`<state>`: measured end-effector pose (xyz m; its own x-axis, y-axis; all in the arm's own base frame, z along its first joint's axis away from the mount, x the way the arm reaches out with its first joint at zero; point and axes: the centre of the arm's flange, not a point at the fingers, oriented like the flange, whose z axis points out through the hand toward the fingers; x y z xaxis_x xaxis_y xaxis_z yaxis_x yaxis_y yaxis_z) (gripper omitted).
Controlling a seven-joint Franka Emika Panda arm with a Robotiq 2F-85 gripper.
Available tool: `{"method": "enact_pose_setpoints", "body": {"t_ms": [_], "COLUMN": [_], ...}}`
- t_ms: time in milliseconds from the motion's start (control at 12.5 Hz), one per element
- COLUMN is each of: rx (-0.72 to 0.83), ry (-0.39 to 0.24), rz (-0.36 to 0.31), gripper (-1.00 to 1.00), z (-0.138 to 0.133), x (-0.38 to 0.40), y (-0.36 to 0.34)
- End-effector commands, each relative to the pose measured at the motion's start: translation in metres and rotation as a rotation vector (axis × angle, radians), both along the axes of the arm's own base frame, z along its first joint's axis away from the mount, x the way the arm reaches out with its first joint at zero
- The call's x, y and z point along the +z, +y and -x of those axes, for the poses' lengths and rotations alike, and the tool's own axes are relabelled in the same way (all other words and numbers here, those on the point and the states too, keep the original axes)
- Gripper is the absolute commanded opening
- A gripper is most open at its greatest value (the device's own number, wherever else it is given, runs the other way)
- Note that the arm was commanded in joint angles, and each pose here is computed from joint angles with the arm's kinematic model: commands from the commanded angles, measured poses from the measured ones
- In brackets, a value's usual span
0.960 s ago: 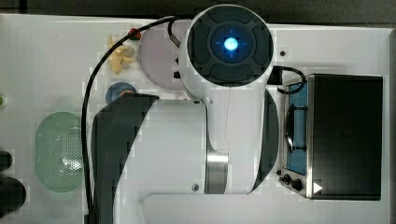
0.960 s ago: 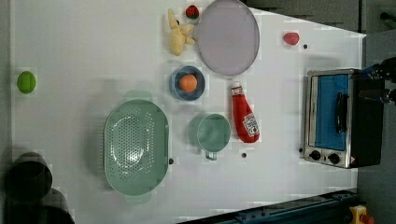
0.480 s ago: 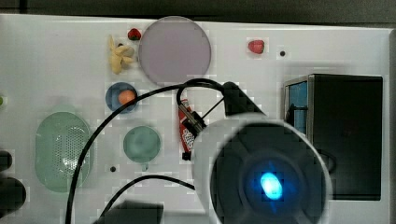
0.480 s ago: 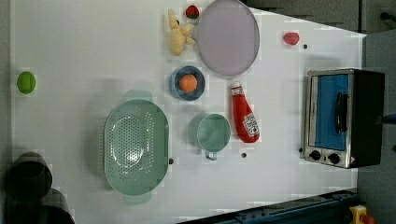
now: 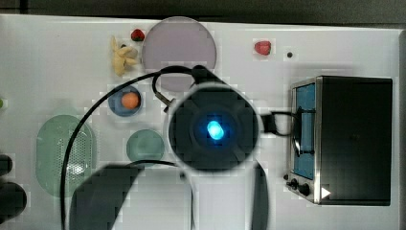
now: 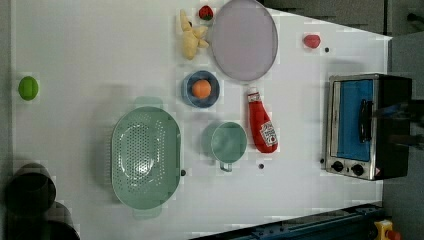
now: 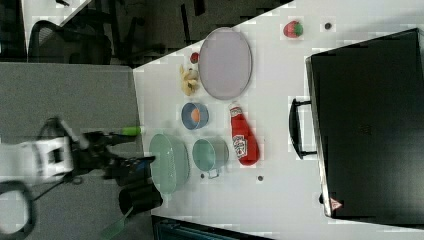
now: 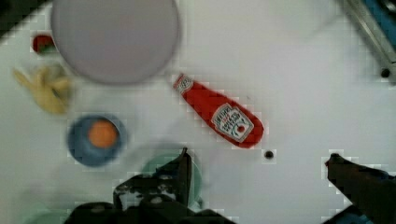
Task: Pick Ketchup from the table and place it in strainer.
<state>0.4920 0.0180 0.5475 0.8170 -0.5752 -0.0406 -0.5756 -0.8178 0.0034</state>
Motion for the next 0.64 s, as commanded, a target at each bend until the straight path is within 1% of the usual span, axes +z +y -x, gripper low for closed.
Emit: {"method": "enact_pose_setpoints", "body": {"t_ms": [80,400,640], "rx": [0.260,0.586,0.751], "ry": [0.073,0.054,0.016], "rz": [-0.016,-0.037,-0.036], "gripper": [1.00,1.00,1.00], "z": [-0.003,-0.003,0.002], "x": [-0.058,-0.111,-0.150], "y": [0.005,0.009,0.008]}}
